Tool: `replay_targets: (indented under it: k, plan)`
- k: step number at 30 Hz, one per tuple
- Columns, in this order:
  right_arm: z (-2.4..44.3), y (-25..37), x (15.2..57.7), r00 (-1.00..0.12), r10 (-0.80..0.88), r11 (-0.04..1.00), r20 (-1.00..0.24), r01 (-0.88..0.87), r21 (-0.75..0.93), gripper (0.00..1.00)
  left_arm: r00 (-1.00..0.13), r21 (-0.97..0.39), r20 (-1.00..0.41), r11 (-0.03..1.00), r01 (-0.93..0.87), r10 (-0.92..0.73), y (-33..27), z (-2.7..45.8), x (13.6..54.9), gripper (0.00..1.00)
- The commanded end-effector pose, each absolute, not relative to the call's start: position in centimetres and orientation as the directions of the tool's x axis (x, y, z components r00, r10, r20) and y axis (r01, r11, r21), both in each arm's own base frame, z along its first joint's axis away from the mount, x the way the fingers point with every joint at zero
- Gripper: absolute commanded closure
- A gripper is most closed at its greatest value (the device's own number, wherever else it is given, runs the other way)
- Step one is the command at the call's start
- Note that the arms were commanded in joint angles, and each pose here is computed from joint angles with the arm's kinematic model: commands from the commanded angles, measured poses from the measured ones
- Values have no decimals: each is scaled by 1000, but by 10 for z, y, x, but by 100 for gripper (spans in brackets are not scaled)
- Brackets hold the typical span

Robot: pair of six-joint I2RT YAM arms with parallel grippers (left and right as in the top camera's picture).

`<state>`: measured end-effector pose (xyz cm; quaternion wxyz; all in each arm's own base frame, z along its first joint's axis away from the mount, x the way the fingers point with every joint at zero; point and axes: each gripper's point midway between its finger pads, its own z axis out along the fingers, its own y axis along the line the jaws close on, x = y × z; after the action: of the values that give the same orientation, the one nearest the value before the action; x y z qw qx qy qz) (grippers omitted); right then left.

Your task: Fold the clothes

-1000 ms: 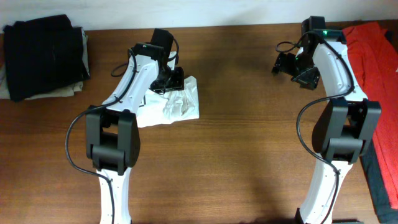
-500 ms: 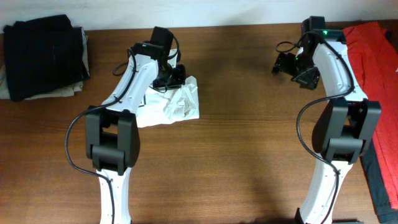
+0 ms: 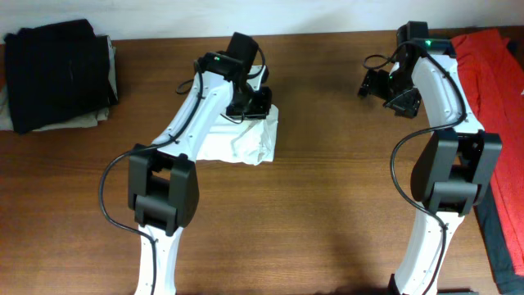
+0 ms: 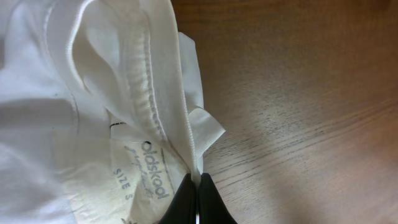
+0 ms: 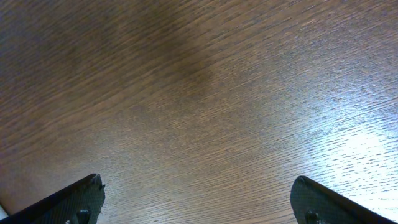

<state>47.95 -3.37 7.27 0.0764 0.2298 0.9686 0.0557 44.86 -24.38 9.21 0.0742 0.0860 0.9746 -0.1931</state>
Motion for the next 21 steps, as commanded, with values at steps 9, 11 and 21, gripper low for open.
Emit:
replay_targets:
  k: [9,11,21]
  plan:
    - [77,-37,479,-875,467,882,-131,450,138,1,-961,-321,-36,908,270,274,-287,35,390,78]
    - [77,-37,479,-875,467,882,-131,450,138,1,-951,-317,-19,900,299,309,-300,28,378,74]
    - [77,-37,479,-875,467,882,-131,450,138,1,-960,-177,-104,945,275,260,-228,151,415,49]
